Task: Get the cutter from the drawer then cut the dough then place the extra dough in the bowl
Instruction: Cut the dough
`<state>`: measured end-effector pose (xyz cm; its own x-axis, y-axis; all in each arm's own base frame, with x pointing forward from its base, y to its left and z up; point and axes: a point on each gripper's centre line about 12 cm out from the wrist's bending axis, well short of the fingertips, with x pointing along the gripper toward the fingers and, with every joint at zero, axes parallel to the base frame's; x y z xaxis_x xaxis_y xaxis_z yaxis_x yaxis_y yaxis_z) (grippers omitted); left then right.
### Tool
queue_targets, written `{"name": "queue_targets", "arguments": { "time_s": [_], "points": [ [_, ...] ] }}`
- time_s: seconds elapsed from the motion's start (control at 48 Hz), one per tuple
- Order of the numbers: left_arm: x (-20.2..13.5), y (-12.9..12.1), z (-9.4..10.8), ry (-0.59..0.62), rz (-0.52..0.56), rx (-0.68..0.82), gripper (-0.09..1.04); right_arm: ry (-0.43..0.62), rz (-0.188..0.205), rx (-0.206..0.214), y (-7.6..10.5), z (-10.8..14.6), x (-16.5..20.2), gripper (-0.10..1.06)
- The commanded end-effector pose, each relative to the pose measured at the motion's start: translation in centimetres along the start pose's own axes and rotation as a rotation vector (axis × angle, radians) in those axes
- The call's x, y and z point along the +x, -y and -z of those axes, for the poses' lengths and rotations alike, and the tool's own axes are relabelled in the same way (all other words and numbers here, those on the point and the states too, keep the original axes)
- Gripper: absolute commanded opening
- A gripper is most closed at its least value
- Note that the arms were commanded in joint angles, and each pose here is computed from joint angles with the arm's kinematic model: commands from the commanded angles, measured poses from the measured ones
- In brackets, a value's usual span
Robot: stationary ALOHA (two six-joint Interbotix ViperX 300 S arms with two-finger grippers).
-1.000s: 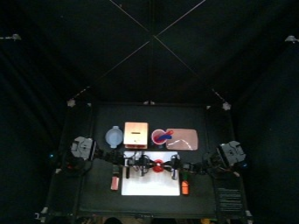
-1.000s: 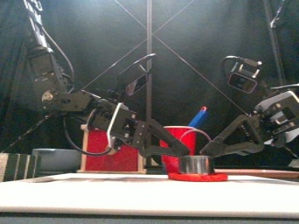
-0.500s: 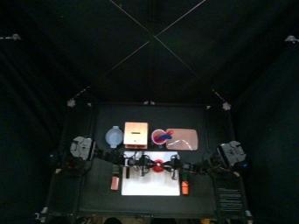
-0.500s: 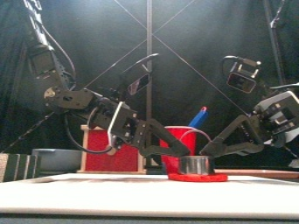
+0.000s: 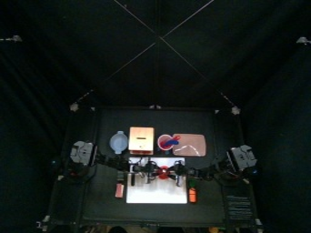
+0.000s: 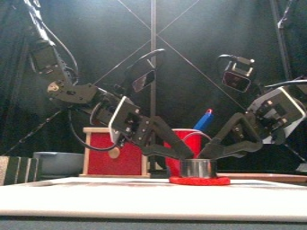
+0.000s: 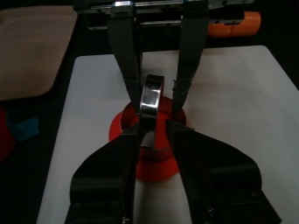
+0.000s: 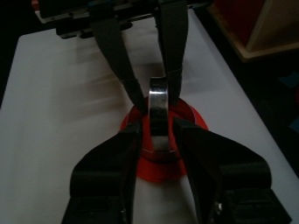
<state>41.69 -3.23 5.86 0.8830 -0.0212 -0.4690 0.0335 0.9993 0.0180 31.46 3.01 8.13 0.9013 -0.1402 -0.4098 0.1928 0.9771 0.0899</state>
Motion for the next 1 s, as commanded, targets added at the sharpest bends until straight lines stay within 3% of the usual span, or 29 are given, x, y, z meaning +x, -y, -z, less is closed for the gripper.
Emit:
{"name": "queue_targets", "arguments": {
  "time_s": [0.021,0.167,0.542,0.812,1.0],
  "points": [
    [-0.3,-0.1,0.3,-0.028,0.001,-0.002,0.76,0.019,0.010,0.020,0.4,-0.9,0.0,0.78],
    [-0.6,-0.1,-0.6,-0.006,0.000,0.007,0.77,0.046,-0.018,0.010,-0.1,-1.8,-0.1,0.79],
    [-1.7,0.0,-6.3,0.115,0.001,0.112,0.77,0.112,-0.065,0.013,-0.6,-4.7,-0.8,0.79],
    [-1.8,-0.1,-5.8,0.053,0.006,0.145,0.77,0.064,-0.089,-0.008,-0.6,-5.3,-0.3,0.79],
    [-2.8,-0.1,-5.6,0.041,0.008,0.145,0.78,-0.025,-0.090,0.004,-0.3,-5.2,0.0,0.83]
  ]
}}
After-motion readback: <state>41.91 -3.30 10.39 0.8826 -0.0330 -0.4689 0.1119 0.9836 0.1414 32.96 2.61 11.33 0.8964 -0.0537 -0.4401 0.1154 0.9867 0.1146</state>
